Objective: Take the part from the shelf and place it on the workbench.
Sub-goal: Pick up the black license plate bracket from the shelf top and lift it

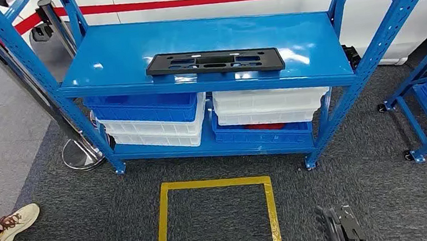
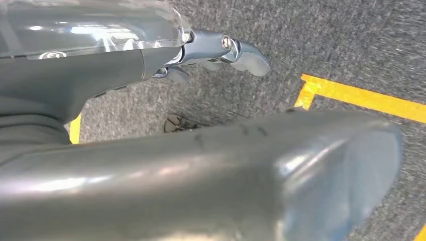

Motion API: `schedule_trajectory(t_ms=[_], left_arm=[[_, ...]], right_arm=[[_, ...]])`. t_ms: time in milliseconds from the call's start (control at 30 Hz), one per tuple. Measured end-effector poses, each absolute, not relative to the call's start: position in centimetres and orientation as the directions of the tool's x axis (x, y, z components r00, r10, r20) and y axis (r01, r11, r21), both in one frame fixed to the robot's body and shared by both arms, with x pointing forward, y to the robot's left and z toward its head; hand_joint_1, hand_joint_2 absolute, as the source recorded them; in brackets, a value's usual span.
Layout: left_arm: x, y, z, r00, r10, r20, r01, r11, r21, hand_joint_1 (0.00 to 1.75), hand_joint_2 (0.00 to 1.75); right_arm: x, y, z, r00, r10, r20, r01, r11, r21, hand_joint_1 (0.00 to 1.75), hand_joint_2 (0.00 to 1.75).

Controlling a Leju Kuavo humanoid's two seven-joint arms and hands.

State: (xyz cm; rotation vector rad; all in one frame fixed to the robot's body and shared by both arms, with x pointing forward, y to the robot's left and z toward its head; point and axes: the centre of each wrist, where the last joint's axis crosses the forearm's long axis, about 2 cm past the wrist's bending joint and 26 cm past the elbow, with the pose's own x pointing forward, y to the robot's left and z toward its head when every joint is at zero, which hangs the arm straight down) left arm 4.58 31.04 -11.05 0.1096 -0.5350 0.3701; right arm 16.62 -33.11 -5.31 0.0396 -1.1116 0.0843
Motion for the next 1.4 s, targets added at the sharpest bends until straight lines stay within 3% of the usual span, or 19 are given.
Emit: schedule_trajectory(t_ms=[333, 600, 833, 1067, 1267, 1400], left_arm=[[4.8, 31.0, -11.0, 0.787, 0.331, 0.521, -0.390, 0.921, 0.004, 0.00, 0.00], [4.6, 31.1, -11.1, 0.784, 0.340, 0.519, -0.402, 0.916, 0.007, 0.00, 0.00], [4.8, 31.1, -11.0, 0.778, 0.349, 0.522, -0.413, 0.911, 0.007, 0.00, 0.00], [5.1, 30.8, -11.0, 0.772, 0.362, 0.523, -0.425, 0.905, -0.001, 0.00, 0.00], [5.1, 30.8, -11.0, 0.766, 0.376, 0.522, -0.438, 0.899, -0.005, 0.00, 0.00], [4.9, 30.8, -11.0, 0.763, 0.383, 0.521, -0.443, 0.897, -0.011, 0.00, 0.00]], right_arm=[[22.3, -32.9, 0.6, 0.076, 0.020, 0.997, -0.149, 0.989, -0.008, 0.00, 0.00], [26.2, -31.4, 7.6, -0.287, -0.058, 0.956, -0.253, 0.967, -0.017, 0.00, 0.00], [27.3, -29.7, 13.4, -0.530, -0.177, 0.829, -0.363, 0.931, -0.033, 0.00, 0.00], [26.9, -27.8, 19.4, -0.705, -0.362, 0.610, -0.505, 0.860, -0.074, 0.00, 0.00], [25.7, -26.3, 23.8, -0.757, -0.519, 0.398, -0.608, 0.782, -0.138, 0.00, 0.00], [25.2, -25.6, 24.9, -0.741, -0.581, 0.336, -0.653, 0.741, -0.158, 0.00, 0.00]])
